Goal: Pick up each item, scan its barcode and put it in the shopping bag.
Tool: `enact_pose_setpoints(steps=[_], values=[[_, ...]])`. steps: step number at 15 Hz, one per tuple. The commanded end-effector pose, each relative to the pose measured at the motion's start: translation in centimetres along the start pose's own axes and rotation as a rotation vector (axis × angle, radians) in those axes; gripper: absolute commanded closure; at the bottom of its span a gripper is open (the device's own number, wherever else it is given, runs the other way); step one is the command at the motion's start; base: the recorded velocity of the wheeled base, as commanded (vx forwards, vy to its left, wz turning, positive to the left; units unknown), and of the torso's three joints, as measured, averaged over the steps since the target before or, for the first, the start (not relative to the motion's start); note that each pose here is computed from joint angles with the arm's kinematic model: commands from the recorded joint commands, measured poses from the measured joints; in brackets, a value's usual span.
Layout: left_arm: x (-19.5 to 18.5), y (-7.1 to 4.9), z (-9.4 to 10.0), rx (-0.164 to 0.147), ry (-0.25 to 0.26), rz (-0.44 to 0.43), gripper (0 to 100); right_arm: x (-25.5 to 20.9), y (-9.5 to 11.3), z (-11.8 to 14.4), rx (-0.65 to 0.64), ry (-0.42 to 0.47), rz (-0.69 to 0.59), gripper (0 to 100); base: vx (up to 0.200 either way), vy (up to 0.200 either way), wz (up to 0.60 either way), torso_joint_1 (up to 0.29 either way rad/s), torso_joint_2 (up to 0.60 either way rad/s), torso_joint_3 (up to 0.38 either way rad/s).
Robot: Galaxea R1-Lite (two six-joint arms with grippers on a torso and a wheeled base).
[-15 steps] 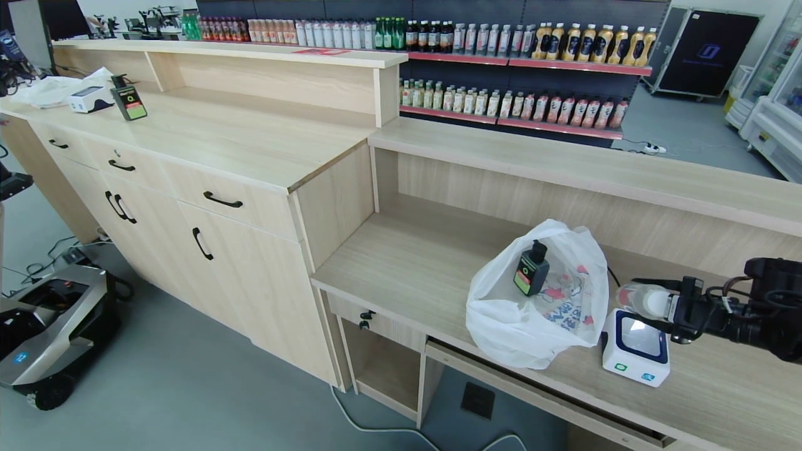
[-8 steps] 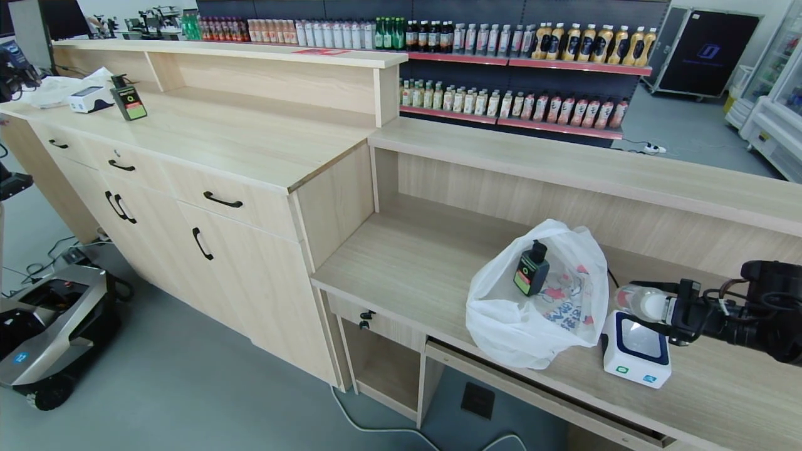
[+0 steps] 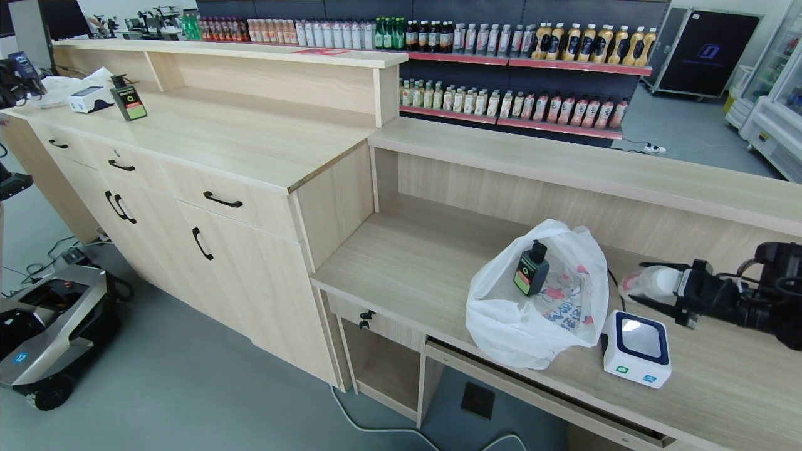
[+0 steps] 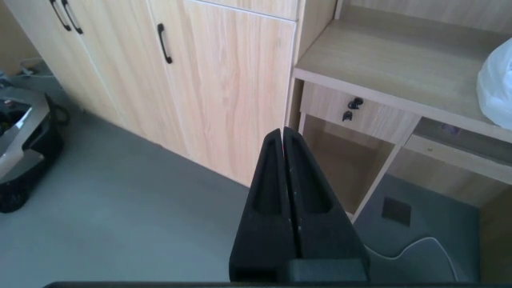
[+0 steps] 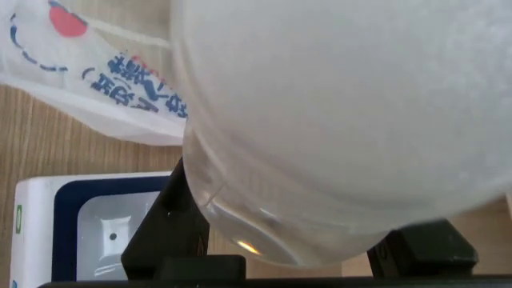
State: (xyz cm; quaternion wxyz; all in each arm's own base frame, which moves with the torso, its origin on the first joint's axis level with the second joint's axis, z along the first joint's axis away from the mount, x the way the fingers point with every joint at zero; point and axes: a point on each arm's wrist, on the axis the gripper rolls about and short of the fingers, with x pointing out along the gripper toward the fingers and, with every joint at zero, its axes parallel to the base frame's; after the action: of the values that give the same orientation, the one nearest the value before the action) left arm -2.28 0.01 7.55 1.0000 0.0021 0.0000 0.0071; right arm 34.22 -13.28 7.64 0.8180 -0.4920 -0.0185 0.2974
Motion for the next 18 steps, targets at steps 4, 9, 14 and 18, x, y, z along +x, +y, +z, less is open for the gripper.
enact_pose_setpoints(steps=[4,9,14,18], values=[[0.0,0.0,0.0,0.000,0.000,0.001,100,-2.2,-8.3,6.7,0.307,-0.035,-0.218,100,0.000,0.000,0.00,0.000,0.00,0.000],[0.0,0.0,0.0,0.000,0.000,0.001,100,0.0,-6.6,8.5,0.761,0.100,-0.199,100,0.000,0.000,0.00,0.000,0.00,0.000],[0.0,0.0,0.0,0.002,0.000,0.001,100,1.7,-3.4,10.5,0.907,0.121,-0.053,100,0.000,0.000,0.00,0.000,0.00,0.000],[0.0,0.0,0.0,0.000,0.000,0.001,100,3.5,-1.1,9.6,0.874,0.123,-0.007,100,0.000,0.000,0.00,0.000,0.00,0.000]])
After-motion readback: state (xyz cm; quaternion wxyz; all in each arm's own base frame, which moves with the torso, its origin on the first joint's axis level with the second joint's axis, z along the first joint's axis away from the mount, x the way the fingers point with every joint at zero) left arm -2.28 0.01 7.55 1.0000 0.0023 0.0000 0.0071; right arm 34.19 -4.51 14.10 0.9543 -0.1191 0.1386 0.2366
